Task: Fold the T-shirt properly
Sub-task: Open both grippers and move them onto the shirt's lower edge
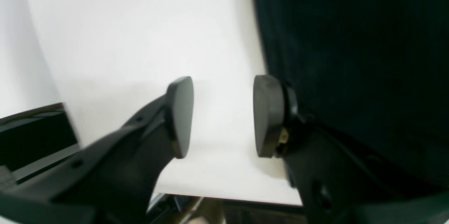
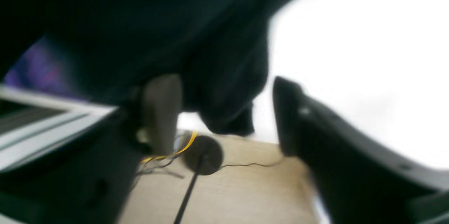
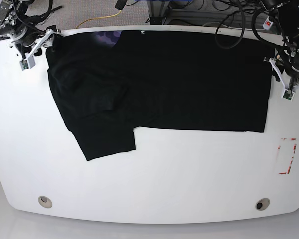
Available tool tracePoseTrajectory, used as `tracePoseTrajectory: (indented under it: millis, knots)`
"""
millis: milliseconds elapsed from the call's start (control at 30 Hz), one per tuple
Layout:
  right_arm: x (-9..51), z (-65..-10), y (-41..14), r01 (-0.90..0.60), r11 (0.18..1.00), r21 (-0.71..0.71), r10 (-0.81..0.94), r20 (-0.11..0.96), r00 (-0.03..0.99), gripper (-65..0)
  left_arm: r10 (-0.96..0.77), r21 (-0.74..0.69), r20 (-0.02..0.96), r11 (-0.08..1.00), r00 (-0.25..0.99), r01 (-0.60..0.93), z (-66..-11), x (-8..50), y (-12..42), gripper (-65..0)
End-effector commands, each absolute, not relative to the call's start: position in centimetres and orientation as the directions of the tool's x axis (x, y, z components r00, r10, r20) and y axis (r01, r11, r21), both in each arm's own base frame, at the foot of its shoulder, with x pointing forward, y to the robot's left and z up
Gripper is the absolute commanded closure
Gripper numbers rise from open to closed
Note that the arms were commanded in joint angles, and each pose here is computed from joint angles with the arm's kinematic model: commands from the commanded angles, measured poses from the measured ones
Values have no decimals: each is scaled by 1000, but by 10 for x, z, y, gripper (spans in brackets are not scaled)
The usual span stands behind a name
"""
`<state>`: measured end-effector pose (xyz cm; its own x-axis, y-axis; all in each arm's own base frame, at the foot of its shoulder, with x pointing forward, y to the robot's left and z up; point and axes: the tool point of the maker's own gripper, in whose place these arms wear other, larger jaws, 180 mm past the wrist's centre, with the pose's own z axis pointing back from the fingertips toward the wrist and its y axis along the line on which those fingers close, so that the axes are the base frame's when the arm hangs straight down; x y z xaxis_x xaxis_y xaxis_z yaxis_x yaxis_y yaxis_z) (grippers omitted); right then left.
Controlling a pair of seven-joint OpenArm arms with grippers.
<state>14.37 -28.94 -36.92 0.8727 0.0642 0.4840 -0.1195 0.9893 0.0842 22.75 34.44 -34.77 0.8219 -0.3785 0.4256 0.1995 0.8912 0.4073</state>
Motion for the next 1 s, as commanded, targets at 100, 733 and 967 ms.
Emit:
tracePoseTrajectory:
  millis: [100,733,967]
  knots:
    - [175,-347,-304,-119,992,33,82,550,831,-480,-393,447,479,879,785,167,-323,249,350,-258]
    - [347,-339,-284,-204,979,13,147,649,747,-480,-382,382,504,903,774,197,-335,266,312,-258]
    - [394,-352,-289,-183,980,74,91,651,754,-480,-356,347,517,918,778,190,-342,264,301,-258]
